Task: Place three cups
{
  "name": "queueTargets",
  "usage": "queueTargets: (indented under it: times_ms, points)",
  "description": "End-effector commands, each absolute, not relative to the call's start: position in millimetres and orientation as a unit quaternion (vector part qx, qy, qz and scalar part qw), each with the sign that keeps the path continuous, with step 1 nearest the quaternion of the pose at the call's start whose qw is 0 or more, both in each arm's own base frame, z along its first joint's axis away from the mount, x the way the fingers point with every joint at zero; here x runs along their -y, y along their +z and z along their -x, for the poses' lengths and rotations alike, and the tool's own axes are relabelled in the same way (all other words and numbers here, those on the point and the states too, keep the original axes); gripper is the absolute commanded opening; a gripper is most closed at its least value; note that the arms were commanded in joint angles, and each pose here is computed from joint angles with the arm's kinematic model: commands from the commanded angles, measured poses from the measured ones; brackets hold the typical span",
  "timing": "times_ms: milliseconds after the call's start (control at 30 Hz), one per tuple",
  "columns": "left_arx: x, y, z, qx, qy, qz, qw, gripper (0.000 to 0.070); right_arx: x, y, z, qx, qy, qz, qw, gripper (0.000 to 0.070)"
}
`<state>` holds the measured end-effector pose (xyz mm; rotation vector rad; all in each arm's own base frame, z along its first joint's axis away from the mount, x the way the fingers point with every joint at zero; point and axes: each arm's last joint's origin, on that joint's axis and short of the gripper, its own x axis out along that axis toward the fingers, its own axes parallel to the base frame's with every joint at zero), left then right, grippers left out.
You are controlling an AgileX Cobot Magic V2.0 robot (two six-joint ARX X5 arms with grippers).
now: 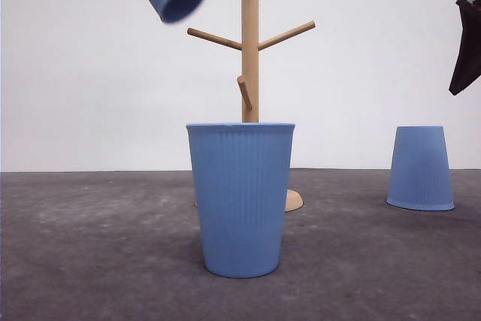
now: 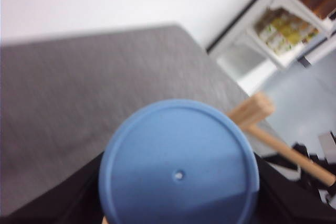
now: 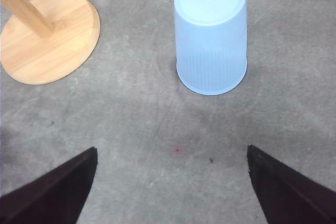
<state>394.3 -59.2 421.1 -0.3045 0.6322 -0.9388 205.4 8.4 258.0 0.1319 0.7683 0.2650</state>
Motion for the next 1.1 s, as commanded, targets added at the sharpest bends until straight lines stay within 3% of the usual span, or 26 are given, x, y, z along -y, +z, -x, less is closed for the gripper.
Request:
queueTargets:
  times_ms: [0, 333, 500, 633, 767, 1067]
  points:
    - [64.2, 413.4, -402.8, -0.303, -0.452, 0.141, 0.827, 0.0226, -9.2, 262.4, -207.8, -0.365, 0.132, -0.060, 0.920, 0.0579]
    - [92.3, 367.2, -429.1, -0.365, -0.457, 0.152, 0.797, 0.0238, -9.1, 262.4, -207.8, -0.365, 0.132, -0.060, 0.920, 0.0579]
    - [102.2, 359.5, -430.1, -0.376, -0.463, 0.145, 0.789, 0.0374, -9.1, 262.4, -207.8, -0.365, 0.132, -0.060, 0.920, 0.0579]
    - [102.9, 359.3, -429.8, -0.377, -0.463, 0.142, 0.790, 0.0416, -9.2, 262.4, -207.8, -0.365, 0.133, -0.060, 0.920, 0.0580]
    - [102.3, 357.9, -429.2, -0.385, -0.452, 0.138, 0.793, 0.0524, -9.2, 262.3, -207.7, -0.366, 0.133, -0.059, 0.919, 0.0606]
    - [95.5, 359.2, -427.3, -0.395, -0.418, 0.116, 0.810, 0.0526, -9.3, 262.3, -207.7, -0.366, 0.136, -0.060, 0.919, 0.0632]
